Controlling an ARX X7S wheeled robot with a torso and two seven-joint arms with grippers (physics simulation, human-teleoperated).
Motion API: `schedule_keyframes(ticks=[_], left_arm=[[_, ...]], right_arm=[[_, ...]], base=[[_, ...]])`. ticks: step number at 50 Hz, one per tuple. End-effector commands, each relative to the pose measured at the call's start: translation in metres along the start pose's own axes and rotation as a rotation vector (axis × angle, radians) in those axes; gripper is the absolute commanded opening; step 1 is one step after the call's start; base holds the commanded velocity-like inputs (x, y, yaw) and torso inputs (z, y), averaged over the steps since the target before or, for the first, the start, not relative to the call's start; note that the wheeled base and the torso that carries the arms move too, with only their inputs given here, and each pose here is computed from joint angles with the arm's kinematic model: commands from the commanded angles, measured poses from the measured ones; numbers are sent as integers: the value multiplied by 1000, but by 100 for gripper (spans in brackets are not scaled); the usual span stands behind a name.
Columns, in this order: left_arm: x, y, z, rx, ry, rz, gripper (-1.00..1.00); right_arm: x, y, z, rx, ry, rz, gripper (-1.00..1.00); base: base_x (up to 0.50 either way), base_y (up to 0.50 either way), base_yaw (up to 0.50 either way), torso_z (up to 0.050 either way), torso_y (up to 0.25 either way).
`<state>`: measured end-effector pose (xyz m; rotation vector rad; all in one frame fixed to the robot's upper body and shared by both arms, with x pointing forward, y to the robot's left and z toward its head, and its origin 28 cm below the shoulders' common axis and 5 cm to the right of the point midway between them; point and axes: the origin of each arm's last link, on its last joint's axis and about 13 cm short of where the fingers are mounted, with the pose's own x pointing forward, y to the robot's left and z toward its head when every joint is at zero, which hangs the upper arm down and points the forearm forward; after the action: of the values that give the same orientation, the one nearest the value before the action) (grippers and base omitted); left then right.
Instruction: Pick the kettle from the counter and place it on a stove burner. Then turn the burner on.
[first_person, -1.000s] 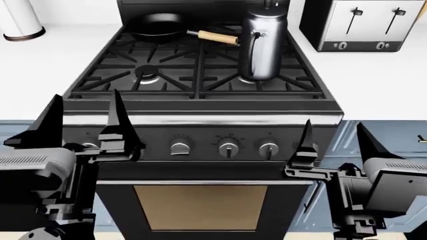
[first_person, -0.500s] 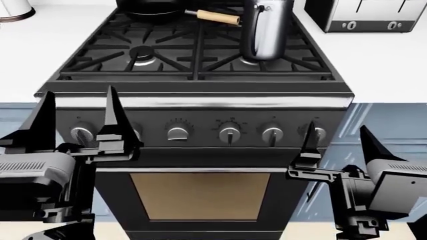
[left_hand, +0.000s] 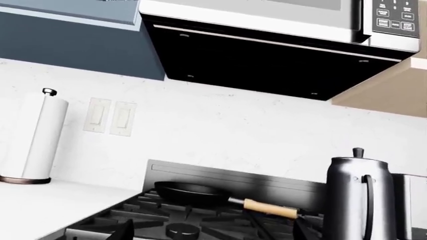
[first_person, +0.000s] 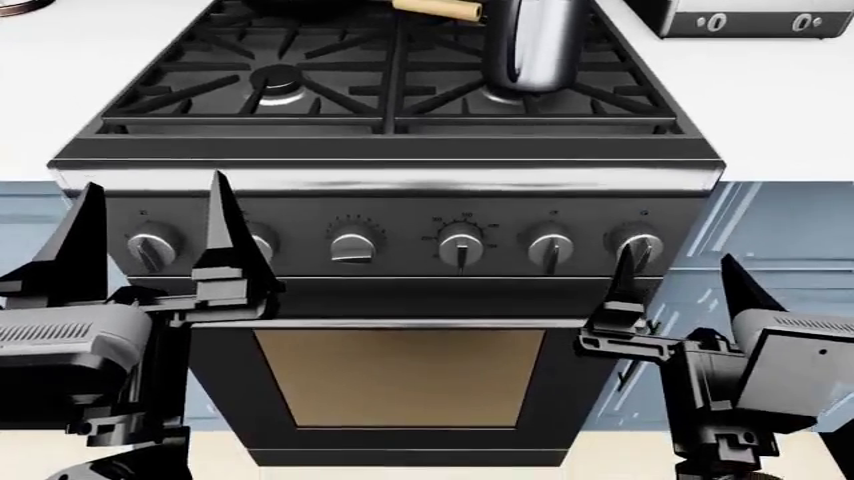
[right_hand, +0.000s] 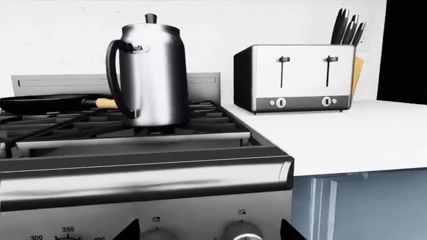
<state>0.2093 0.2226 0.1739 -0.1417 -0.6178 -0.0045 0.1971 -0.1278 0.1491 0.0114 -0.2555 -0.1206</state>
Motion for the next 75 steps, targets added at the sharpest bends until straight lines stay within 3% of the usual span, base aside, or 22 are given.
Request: schedule_keyframes(ticks=[1,14,44,75], left_arm=[[-1,0,0,-8,-8,-3,100],[-2,0,-2,-20,-9,-4,100],[-5,-3,-1,-40,-7,-27,100],[-7,-5,-3,-41,2,-42,100]], right_arm=[[5,-1,-2,-17,72,-26,100],[19,-5,-12,-24,216,2,100],[45,-18,-17,61,270,16,100],[70,-32,-24,70,329,6,100]], base=[[0,0,0,0,0],[0,0,0,0,0],[0,0,0,0,0],[0,0,0,0,0]])
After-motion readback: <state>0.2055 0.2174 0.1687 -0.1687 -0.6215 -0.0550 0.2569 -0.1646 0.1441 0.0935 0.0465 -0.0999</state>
